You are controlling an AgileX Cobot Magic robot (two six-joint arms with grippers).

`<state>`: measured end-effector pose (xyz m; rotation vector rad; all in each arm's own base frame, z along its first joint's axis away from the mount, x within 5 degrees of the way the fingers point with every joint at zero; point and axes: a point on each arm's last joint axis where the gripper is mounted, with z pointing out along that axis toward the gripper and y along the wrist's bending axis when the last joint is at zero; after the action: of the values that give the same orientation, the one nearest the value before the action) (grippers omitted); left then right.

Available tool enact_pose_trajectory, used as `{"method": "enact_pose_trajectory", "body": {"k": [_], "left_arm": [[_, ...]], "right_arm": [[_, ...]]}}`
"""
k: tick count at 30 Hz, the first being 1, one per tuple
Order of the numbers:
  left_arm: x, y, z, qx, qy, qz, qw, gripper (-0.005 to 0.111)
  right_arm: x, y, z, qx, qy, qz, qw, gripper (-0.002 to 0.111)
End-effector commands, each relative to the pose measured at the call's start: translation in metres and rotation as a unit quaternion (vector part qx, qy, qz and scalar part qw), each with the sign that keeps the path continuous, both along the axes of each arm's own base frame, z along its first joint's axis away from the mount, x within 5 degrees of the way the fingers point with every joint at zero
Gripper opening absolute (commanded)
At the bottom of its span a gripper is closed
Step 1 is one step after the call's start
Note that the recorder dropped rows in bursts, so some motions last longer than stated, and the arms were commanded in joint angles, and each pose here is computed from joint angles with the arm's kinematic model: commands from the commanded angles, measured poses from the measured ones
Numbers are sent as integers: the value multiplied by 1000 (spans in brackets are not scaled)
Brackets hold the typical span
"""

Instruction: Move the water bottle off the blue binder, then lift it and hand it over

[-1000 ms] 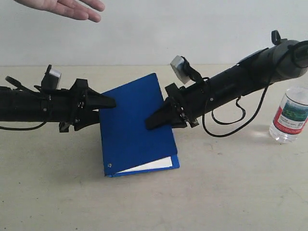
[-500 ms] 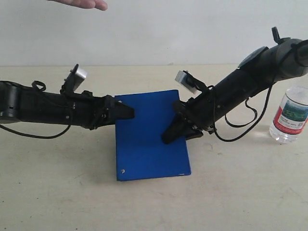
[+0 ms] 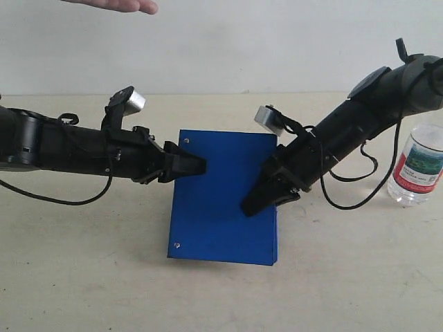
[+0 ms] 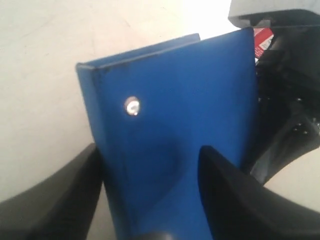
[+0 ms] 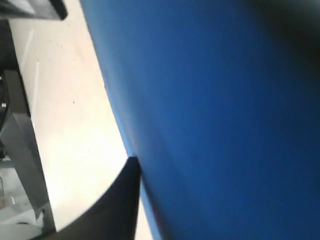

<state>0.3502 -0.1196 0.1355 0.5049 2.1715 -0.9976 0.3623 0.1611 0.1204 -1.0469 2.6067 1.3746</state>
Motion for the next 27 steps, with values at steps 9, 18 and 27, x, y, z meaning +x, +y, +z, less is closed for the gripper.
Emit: {"method": "enact_pose_trajectory", "body": {"k": [9, 18, 27], "left_arm": [[-44, -32, 33, -124, -48, -213, 968, 5], [-41, -38, 40, -152, -46, -183, 970, 5], [-46, -56, 25, -128, -44, -204, 969, 5]], "right_arm": [[5, 13, -17, -25, -71, 8, 997, 26], [13, 11, -21, -54, -109, -17, 992, 0], [9, 12, -19, -41, -98, -4, 994, 0]]}}
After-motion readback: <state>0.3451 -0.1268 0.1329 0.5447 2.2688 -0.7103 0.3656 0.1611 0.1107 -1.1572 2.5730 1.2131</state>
